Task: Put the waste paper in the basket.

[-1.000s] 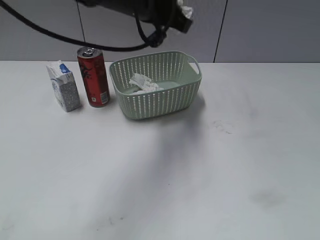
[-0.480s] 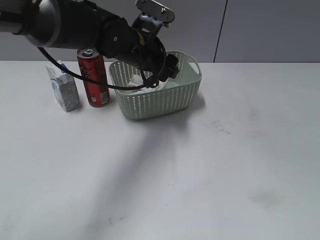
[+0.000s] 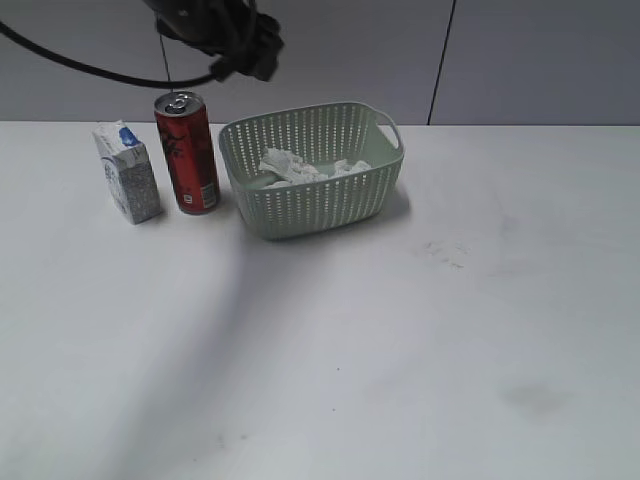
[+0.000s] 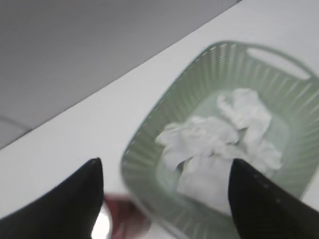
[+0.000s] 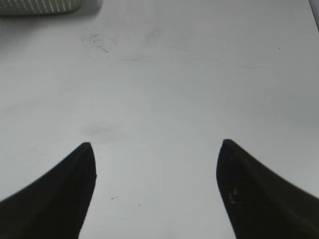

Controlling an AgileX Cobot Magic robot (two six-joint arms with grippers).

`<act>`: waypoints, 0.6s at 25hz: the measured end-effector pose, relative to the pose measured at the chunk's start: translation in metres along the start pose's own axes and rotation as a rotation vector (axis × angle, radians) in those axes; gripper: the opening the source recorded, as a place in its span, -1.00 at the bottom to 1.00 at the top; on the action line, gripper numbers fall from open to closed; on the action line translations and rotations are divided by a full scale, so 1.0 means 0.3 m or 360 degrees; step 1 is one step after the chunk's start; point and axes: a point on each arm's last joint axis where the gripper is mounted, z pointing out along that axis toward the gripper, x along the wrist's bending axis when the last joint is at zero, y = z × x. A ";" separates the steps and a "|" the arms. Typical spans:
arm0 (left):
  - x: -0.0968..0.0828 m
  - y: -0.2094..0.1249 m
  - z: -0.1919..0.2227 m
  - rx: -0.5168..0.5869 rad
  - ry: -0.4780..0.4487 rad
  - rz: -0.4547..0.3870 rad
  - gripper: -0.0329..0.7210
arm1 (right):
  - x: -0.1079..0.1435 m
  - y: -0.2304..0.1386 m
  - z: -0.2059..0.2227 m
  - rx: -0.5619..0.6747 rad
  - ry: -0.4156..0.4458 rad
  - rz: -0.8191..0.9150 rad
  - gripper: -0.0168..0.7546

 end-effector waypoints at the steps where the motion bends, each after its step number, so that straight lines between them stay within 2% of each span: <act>1: 0.040 -0.007 -0.025 0.0084 0.0001 -0.0044 0.65 | 0.000 0.000 0.000 0.0000 0.0000 0.0000 0.52; 6: 0.205 -0.048 -0.143 0.0371 -0.0031 -0.0284 0.65 | 0.000 0.000 0.000 0.0000 0.0000 0.0000 0.52; 10: 0.316 -0.113 -0.179 0.0473 -0.0006 -0.0495 0.65 | 0.000 0.000 0.000 0.0000 0.0000 0.0028 0.52; 12: 0.348 -0.149 -0.202 0.0502 0.0011 -0.0562 0.65 | 0.000 0.000 0.000 0.0000 -0.0001 0.0137 0.52; 15: 0.349 -0.192 -0.252 0.0536 0.0028 -0.0595 0.65 | -0.002 -0.001 0.001 0.0002 -0.0011 0.0202 0.52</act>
